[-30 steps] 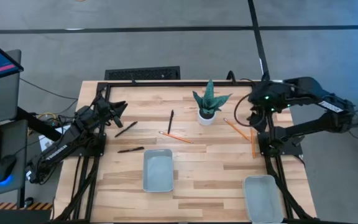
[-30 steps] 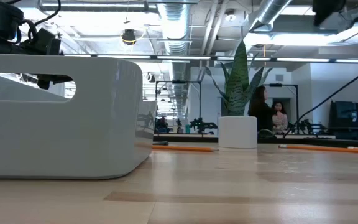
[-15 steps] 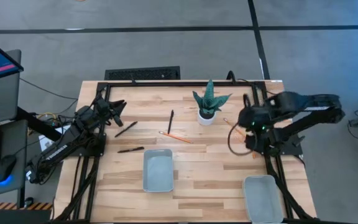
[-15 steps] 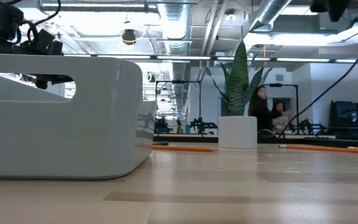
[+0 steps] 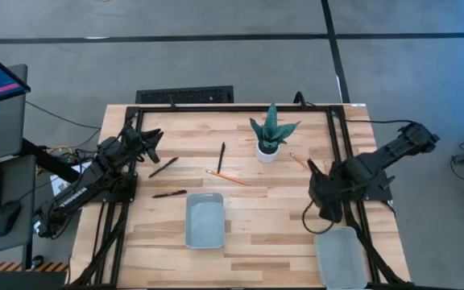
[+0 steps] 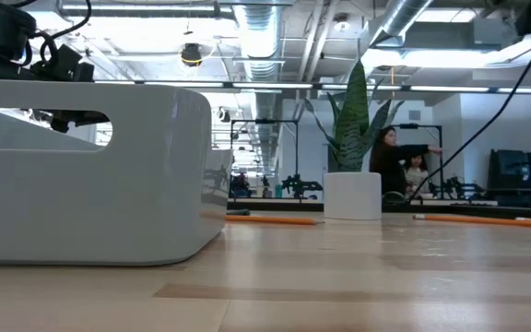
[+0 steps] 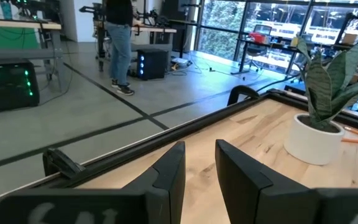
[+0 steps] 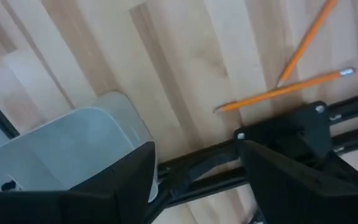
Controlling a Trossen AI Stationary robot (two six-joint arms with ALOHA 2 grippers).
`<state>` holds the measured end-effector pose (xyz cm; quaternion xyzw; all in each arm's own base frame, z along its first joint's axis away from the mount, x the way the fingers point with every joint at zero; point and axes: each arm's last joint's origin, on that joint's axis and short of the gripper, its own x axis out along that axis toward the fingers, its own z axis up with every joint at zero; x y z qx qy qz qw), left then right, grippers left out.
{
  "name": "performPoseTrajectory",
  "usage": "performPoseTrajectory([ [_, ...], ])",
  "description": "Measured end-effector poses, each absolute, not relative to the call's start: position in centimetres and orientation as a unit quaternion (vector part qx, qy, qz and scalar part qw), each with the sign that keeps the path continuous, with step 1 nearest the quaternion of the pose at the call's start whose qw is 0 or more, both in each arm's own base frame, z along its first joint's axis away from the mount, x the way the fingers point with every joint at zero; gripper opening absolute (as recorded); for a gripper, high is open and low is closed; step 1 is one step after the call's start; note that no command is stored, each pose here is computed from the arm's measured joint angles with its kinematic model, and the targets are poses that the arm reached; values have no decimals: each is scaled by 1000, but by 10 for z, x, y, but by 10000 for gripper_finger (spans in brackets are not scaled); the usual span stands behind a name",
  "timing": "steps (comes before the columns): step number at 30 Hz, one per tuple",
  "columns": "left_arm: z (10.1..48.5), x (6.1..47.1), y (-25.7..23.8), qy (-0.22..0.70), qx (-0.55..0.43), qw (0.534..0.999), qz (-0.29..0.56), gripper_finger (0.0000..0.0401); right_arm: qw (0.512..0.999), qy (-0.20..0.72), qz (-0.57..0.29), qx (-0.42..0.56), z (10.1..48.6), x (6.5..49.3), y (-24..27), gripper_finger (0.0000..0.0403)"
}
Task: Sort pens & pencils
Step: Move the right gray bin to the middle bottom of the table
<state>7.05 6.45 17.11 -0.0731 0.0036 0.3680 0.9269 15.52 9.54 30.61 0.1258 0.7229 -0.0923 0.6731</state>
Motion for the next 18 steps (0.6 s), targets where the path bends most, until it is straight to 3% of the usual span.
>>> performPoseTrajectory([
  [5, 171, 70, 65, 3, -76, 927, 368, 79, 688, 719, -55, 78, 306, 143, 114, 265],
  [13, 171, 71, 64, 4, -77, 927, 367, 79, 734, 673, -69, 59, 306, 127, 138, 265],
  [18, 171, 71, 64, 4, -77, 927, 367, 79, 730, 678, -79, 44, 298, 130, 150, 265],
])
